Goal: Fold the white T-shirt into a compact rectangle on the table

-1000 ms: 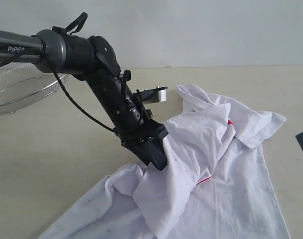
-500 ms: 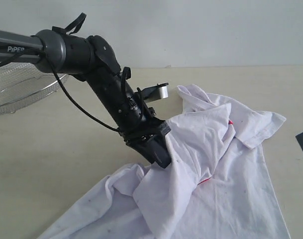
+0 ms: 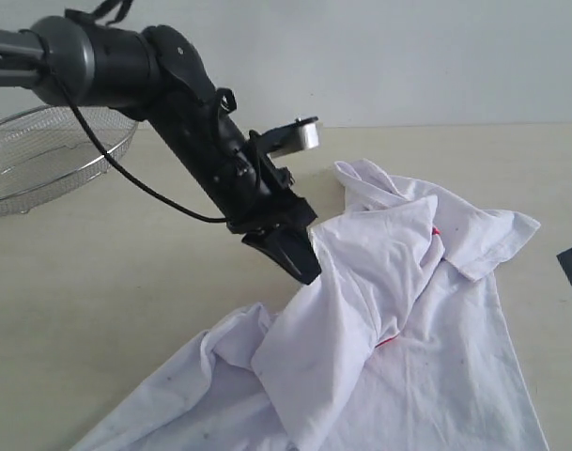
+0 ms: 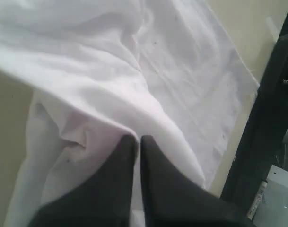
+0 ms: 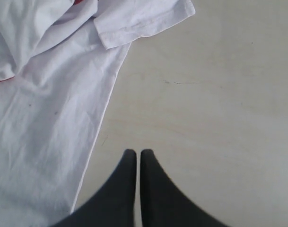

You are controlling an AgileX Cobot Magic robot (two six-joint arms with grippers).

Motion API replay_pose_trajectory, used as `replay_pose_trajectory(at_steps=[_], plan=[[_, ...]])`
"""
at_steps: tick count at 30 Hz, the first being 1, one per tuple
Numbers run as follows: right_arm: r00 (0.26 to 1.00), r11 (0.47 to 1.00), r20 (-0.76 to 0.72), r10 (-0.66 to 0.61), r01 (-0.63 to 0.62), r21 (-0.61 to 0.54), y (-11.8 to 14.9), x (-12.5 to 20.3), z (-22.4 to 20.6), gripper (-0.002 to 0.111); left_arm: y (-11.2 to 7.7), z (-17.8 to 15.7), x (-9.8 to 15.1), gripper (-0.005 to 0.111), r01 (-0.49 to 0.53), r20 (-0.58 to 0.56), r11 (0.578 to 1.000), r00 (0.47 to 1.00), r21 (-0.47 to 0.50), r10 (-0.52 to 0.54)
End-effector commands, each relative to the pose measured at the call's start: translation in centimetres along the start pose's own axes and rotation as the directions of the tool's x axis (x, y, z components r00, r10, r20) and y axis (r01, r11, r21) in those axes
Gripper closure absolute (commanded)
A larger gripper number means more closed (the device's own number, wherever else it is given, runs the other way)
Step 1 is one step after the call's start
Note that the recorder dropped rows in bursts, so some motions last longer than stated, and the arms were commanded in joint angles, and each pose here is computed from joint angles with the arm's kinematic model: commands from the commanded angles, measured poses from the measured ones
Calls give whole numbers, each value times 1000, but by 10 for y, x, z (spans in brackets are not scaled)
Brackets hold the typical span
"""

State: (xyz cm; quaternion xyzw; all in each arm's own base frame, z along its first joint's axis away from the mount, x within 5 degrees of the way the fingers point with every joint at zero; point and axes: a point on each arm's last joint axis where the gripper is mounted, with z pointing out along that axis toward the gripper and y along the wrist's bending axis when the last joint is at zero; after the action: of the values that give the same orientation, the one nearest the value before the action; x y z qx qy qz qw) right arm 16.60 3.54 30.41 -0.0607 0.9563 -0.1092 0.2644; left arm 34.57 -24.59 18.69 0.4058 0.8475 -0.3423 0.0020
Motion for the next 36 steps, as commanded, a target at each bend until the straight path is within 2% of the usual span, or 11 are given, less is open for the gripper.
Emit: replay_pose_trajectory(at_steps=[1,5,10,12,16,18,19,22,27,30,36], plan=[[1000,1000,31,-3,4,-3,-1,-2,-2,109,-10,-14,-2,102,-25,37,1000,999,3,25],[1000,1000,31,-3,4,-3,-1,-2,-2,109,-7,-9,0,102,-18,19,1000,1000,0,18],[1000,1000,26,-1,1,-5,0,-2,-2,109,13,-4,12,99,-10,-101,993,995,-119,-2],[1000,1000,26,-1,1,-5,0,-2,-2,109,21,-1,14,88,30,-117,990,992,-136,-46],[1000,1000,20,-1,1,-3,-1,-1,-2,109,25,5,15,50,93,-114,988,988,-123,-107],[1000,1000,19,-1,1,-2,-1,-1,-2,109,23,7,13,35,121,-88,989,988,-82,-128],[1000,1000,19,-1,1,-2,-1,-1,-2,109,22,9,11,33,134,-76,989,987,-59,-139],[1000,1000,19,-1,1,-2,-1,-1,-2,109,16,15,6,39,158,-34,987,987,21,-158],[1000,1000,19,-1,1,-2,-1,-1,-2,109,11,33,5,56,137,-71,990,988,40,-134],[1000,1000,19,-1,1,-2,-1,-1,-2,109,13,46,7,56,145,-101,988,985,47,-139],[1000,1000,19,-1,1,-2,-1,-1,-2,109,16,49,8,58,143,-112,989,984,45,-137]])
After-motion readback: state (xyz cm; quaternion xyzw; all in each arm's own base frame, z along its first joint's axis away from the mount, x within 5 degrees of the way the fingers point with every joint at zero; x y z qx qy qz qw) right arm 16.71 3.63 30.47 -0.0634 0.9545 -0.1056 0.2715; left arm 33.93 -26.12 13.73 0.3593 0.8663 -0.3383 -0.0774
